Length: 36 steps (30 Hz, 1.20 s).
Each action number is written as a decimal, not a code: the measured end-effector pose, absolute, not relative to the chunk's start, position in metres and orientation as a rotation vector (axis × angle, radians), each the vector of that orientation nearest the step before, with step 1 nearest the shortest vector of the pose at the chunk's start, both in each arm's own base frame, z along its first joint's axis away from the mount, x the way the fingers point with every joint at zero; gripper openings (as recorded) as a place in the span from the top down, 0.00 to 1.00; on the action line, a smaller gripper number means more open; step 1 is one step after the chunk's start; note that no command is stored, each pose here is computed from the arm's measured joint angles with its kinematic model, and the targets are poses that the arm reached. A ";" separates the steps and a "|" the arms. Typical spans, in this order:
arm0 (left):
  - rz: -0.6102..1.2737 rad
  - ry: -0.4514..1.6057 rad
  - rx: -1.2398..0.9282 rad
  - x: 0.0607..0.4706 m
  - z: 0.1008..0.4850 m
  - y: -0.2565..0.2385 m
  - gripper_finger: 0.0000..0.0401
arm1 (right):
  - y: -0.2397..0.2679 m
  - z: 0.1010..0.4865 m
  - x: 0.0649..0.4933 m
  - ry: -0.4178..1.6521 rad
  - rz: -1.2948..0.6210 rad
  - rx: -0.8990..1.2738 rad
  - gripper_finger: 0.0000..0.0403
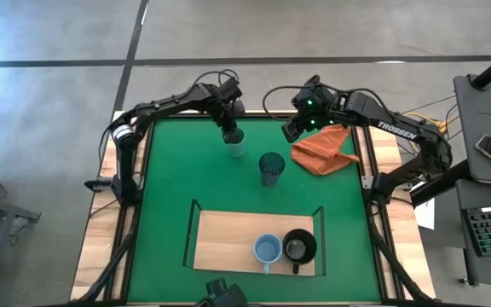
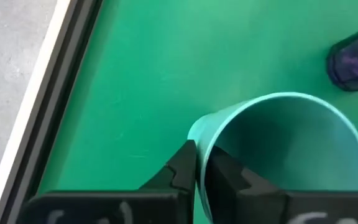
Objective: Stack small to large cups/mugs on shelf
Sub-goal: Put the green cup on the shelf
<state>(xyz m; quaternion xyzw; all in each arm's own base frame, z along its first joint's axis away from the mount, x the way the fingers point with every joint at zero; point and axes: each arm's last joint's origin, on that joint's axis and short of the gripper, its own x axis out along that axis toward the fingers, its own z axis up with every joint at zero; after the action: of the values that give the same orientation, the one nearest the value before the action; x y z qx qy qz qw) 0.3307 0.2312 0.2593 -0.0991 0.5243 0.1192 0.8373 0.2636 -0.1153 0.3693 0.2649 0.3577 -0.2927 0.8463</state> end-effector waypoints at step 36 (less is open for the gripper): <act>0.196 1.160 -0.300 0.343 0.350 -0.080 1.00 | -0.113 0.366 0.261 0.857 -0.452 0.407 0.55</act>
<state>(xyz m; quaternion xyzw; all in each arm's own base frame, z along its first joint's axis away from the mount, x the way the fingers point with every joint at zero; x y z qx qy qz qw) 0.3428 -0.0801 0.3500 -0.1410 0.5449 0.0923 0.8214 0.2607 -0.1131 0.3662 0.1943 0.4092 -0.2155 0.8651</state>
